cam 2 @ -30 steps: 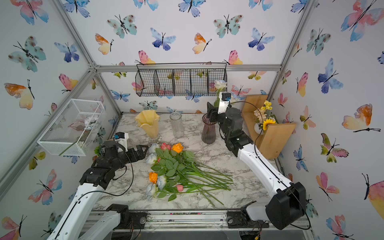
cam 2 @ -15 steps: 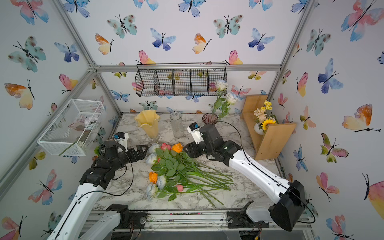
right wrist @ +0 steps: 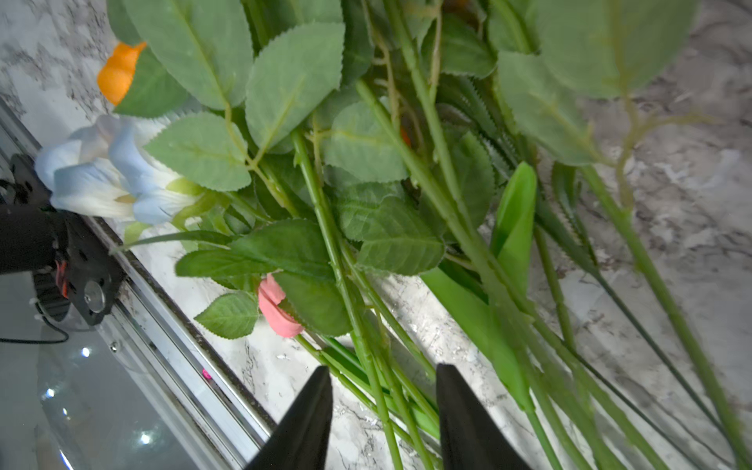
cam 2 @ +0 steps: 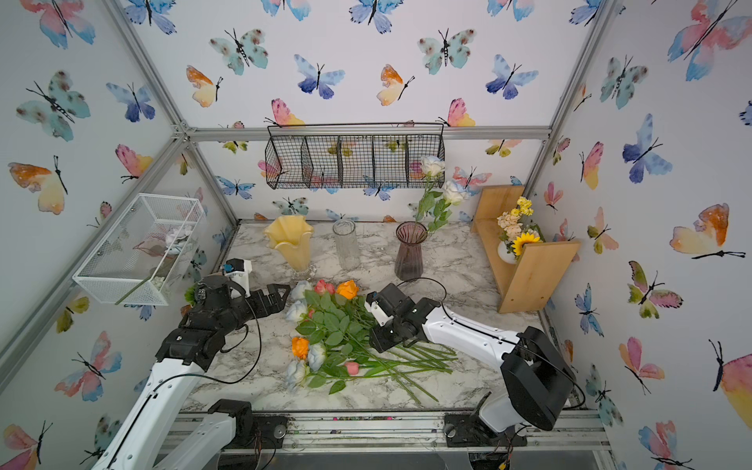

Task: Arrange the flowers in different vases according to their colors
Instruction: Pick up the flower at the center of the board.

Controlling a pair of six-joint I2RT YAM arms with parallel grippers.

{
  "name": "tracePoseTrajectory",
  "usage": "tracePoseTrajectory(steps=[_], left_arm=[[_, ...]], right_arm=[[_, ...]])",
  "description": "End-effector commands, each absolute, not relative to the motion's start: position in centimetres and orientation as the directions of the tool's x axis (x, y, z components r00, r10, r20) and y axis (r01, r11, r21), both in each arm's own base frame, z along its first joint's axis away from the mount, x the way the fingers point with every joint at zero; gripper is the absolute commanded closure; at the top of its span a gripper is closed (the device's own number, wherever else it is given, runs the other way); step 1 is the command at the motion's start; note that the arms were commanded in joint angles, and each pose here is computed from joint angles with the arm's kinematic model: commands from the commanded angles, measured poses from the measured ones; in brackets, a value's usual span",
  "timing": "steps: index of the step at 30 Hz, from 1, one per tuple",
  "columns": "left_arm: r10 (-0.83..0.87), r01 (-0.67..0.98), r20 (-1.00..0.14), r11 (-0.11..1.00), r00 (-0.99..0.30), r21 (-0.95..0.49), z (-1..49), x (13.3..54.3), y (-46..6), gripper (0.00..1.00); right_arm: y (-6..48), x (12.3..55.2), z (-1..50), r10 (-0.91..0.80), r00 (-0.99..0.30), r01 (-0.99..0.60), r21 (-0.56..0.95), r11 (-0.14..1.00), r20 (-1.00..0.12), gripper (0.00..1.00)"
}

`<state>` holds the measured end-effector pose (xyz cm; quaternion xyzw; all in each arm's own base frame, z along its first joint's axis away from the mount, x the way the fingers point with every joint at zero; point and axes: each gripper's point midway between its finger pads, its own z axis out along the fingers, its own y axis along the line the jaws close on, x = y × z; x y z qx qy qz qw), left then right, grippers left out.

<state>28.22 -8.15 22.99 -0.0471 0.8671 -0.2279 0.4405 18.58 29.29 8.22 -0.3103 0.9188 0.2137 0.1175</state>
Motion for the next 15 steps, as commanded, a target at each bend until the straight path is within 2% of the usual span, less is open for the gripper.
tracePoseTrajectory(steps=[1, 7, 15], left_arm=[[-0.267, 0.143, -0.746, 0.889, -0.61, -0.435, 23.0, 28.1, -8.5, 0.01], [-0.267, 0.144, -0.747, 0.889, -0.609, -0.435, 23.0, 28.0, -8.6, 0.01], [-0.269, 0.143, -0.747, 0.888, -0.608, -0.436, 23.0, 28.0, -8.6, 0.01]], right_arm=[[29.5, 17.8, 7.0, -0.532, -0.783, -0.619, 0.323, 0.716, -0.322, 0.62], [29.7, 16.8, 5.6, -0.558, -0.779, -0.626, 0.315, 0.713, -0.285, 0.71], [29.7, 16.4, 4.5, -0.569, -0.78, -0.626, 0.293, 0.723, -0.262, 0.75]])
